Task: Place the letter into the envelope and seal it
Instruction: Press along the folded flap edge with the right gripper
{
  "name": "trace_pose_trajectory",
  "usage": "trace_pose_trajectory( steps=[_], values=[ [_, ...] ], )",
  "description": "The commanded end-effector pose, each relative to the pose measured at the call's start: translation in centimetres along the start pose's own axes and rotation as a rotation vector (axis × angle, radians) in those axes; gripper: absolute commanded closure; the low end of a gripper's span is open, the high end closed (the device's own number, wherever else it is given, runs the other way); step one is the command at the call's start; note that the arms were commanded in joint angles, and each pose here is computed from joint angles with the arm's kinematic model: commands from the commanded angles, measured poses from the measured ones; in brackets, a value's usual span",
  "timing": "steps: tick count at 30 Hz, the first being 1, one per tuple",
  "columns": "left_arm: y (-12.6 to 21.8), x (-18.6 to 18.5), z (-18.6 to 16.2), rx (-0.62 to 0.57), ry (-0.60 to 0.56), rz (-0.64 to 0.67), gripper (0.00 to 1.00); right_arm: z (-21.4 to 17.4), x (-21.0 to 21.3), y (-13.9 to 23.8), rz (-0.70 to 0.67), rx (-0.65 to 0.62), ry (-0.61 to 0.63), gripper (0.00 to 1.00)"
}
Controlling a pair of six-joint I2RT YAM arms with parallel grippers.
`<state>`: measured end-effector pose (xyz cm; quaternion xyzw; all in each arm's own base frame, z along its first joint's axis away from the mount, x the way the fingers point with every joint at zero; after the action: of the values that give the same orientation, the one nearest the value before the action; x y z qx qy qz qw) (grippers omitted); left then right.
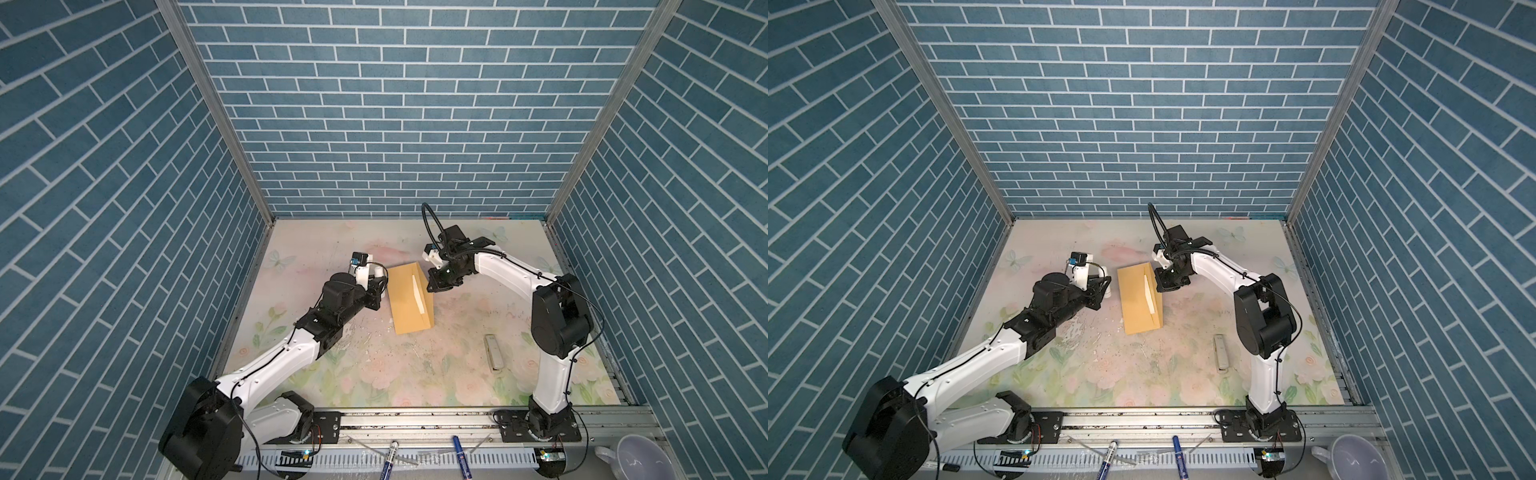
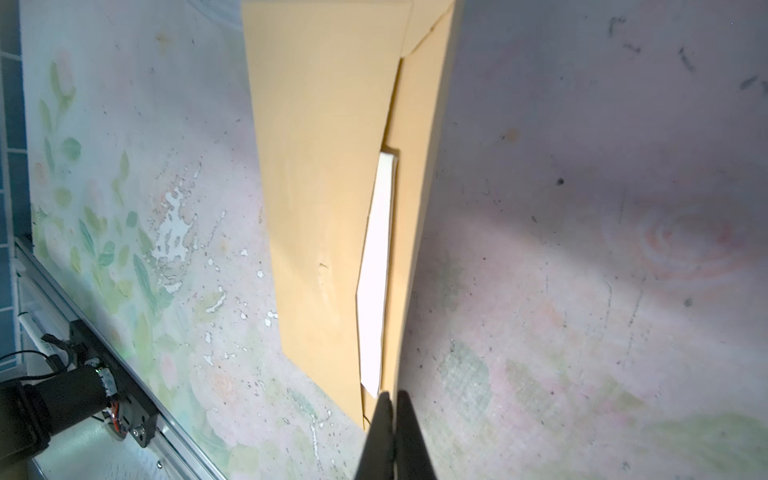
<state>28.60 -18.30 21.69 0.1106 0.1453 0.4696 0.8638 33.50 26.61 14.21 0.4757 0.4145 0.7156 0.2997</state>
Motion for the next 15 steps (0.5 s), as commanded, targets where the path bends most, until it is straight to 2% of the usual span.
trace_pose_trajectory(
  steps=[1, 4, 7, 10, 12, 15],
  values=[
    [-0.5, -0.5, 0.1, -0.033, 0.004, -0.021, 1.0, -0.1, -0.3, -0.2, -0.002, 0.053, 0.066, 1.0],
    [-1.2, -0.6, -0.5, -0.024, 0.01, -0.027, 1.0, 0.3, -0.3, -1.0, 0.01, 0.057, 0.062, 0.99],
    [-1.9, -0.8, -1.3, -0.01, 0.01, -0.032, 1.0, 0.9, 0.0, -1.1, 0.03, 0.035, 0.058, 0.86],
    [-2.4, -1.0, -2.0, 0.001, 0.01, -0.036, 1.0, 1.7, 0.4, -0.1, 0.036, -0.018, 0.058, 0.67],
    [-2.8, -1.1, -2.5, 0.007, 0.013, -0.036, 1.0, 2.1, 0.7, 1.1, 0.046, -0.079, 0.054, 0.58],
    [-3.2, -1.0, -3.2, 0.02, 0.014, -0.033, 1.0, 2.4, 0.9, 3.2, 0.083, -0.196, 0.025, 0.54]
  ],
)
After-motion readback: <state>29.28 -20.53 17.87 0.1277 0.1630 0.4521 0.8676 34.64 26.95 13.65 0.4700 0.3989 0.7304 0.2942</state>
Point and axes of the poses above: each gripper's point midway between its finger pads, its own y axis back along the fingers, its own x axis along the line the jaws close on, z = x × y, the point moved 5 cm from there along y, back along the fingers, and after that the axes turned 8 degrees about -y, right-handed, at the moved point
